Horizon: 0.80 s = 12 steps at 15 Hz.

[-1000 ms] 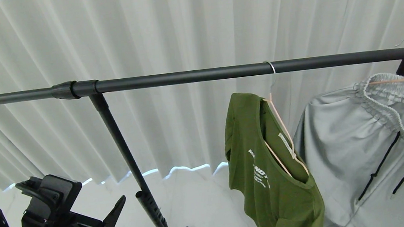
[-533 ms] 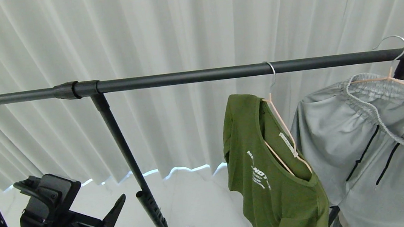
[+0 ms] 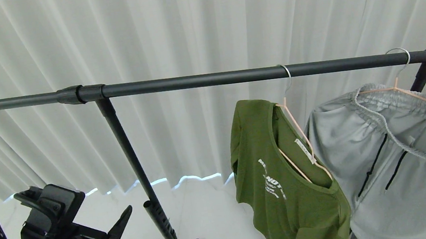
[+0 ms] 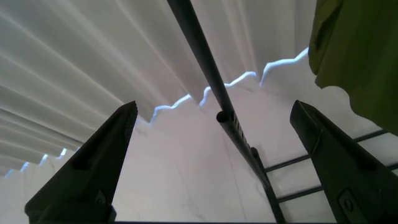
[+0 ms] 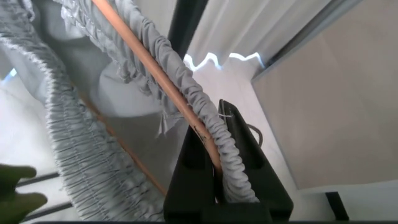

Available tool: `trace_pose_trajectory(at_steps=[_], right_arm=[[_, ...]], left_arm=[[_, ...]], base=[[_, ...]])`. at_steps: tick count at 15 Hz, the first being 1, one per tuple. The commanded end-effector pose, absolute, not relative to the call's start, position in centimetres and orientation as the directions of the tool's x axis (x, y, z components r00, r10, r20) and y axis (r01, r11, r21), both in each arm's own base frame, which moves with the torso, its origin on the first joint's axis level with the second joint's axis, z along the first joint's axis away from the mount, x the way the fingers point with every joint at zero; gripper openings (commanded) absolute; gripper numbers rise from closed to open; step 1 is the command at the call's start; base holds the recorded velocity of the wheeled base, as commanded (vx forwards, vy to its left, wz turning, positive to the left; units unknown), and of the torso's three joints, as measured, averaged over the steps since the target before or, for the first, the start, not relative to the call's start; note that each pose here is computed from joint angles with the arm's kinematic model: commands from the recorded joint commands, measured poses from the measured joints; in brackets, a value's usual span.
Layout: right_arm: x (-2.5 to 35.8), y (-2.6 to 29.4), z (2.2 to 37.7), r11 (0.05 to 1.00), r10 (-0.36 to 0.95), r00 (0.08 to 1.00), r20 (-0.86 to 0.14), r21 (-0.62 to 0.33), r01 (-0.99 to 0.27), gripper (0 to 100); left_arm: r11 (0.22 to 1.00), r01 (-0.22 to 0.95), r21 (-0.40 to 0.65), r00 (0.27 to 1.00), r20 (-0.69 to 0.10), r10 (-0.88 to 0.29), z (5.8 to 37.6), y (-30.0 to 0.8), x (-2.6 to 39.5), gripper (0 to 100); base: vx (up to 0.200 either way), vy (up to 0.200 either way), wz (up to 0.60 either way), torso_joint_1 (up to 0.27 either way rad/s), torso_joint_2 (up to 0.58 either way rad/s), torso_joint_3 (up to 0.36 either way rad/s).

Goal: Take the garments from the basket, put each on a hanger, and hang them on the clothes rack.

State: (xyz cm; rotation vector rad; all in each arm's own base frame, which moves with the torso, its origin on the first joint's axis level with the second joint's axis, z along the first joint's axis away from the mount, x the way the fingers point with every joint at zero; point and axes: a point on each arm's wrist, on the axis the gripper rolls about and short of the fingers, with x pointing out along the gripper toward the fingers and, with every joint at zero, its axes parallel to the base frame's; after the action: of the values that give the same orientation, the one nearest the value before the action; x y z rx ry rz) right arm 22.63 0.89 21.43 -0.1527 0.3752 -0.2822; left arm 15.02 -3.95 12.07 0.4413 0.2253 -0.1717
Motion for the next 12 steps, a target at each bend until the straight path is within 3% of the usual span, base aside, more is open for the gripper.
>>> trace_pose_trajectory(at_steps=[1, 2, 6, 12], right_arm=[[22.7, 1.2, 21.2, 0.952, -0.289, 0.893, -0.346, -0.201, 0.230, 0], [22.6, 1.4, 21.3, 0.955, -0.279, 0.897, -0.343, -0.199, 0.221, 100], [20.2, 1.8, 22.6, 0.962, -0.253, 0.925, -0.284, -0.176, 0.209, 100], [11.4, 1.0, 24.5, 0.973, -0.209, 0.974, -0.082, -0.119, 0.199, 100]], left_arm=[[0.891, 0.211, 0.402, 0.961, -0.250, -0.115, 12.1, -3.9, 15.0, 100], [0.891, 0.210, 0.402, 0.962, -0.247, -0.115, 12.1, -3.9, 15.0, 100], [0.898, 0.191, 0.398, 0.967, -0.231, -0.103, 12.4, -3.7, 14.8, 100], [0.913, 0.087, 0.398, 0.980, -0.200, -0.006, 12.3, -1.8, 12.8, 100]], base=[[0.000, 0.000, 0.00, 0.000, 0.00, 0.000], [0.000, 0.000, 0.00, 0.000, 0.00, 0.000], [0.000, 0.000, 0.00, 0.000, 0.00, 0.000], [0.000, 0.000, 0.00, 0.000, 0.00, 0.000]])
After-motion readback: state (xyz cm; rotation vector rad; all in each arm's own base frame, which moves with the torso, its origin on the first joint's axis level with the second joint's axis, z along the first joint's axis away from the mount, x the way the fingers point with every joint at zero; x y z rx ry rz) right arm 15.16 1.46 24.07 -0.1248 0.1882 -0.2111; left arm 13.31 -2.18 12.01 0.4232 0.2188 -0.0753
